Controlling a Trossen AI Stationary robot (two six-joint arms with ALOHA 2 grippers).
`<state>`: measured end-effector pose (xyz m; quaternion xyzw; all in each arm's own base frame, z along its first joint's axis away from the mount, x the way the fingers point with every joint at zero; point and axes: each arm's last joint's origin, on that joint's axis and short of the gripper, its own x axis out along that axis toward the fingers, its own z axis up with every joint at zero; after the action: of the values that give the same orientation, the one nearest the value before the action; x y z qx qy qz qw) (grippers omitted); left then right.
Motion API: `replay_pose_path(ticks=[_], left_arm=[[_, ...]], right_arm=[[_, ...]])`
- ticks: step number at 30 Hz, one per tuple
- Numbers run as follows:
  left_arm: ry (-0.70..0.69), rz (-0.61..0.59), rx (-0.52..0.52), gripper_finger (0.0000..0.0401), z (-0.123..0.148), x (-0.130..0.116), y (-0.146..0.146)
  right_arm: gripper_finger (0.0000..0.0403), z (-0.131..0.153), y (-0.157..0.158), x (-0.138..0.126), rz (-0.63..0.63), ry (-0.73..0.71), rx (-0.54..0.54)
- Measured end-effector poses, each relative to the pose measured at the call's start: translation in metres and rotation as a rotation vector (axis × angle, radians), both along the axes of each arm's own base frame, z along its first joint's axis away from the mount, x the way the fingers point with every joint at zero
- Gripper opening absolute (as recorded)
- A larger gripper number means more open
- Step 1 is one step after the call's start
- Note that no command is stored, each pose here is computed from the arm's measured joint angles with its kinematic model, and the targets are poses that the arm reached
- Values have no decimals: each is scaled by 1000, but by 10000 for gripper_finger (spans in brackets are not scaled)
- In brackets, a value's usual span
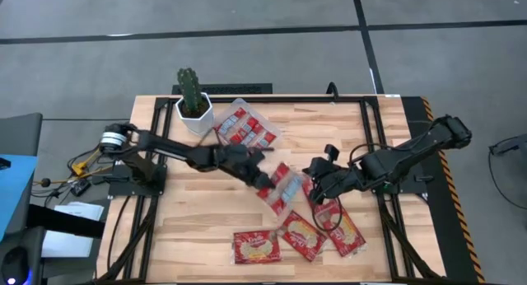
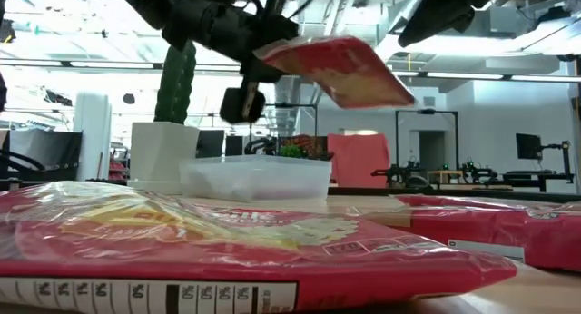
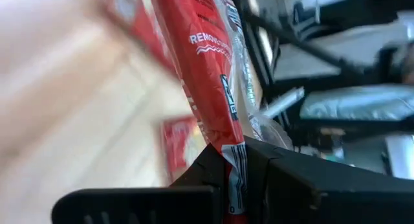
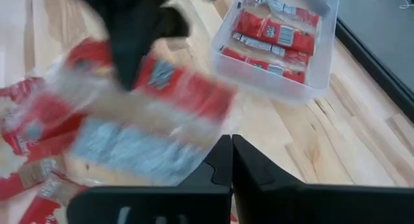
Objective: Sort popcorn bags into baskets
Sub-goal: Put the red popcorn bag into the transparent bin
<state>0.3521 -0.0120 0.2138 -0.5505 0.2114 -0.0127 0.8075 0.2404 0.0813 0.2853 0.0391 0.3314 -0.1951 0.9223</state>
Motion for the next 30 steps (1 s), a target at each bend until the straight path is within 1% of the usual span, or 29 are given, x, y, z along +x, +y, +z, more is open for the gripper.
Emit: replay_pose_path(ticks=[5, 8, 10, 13, 16, 21, 25, 30], left_arm=[[-32, 129, 114, 3, 37, -24, 31], [12, 211, 199, 3, 50, -43, 51], [77, 267, 264, 3, 53, -55, 63], [204, 316, 341, 3, 48, -69, 79], [303, 314, 402, 3, 39, -77, 93], [376, 313, 483, 3, 25, -76, 112], [417, 275, 539, 3, 14, -75, 123], [425, 259, 592, 5, 8, -74, 134]], right_arm=[[14, -1, 0, -1, 4, 13, -9], [22, -3, -1, 1, 1, 29, -16], [26, -3, -2, 1, -3, 31, -17], [23, -4, -2, 1, -4, 33, -21], [16, -4, -2, 0, -4, 36, -35], [17, -4, -3, 0, 5, 49, -47], [27, -4, -3, -1, 5, 56, -50], [22, -5, -3, -1, 7, 60, -53]])
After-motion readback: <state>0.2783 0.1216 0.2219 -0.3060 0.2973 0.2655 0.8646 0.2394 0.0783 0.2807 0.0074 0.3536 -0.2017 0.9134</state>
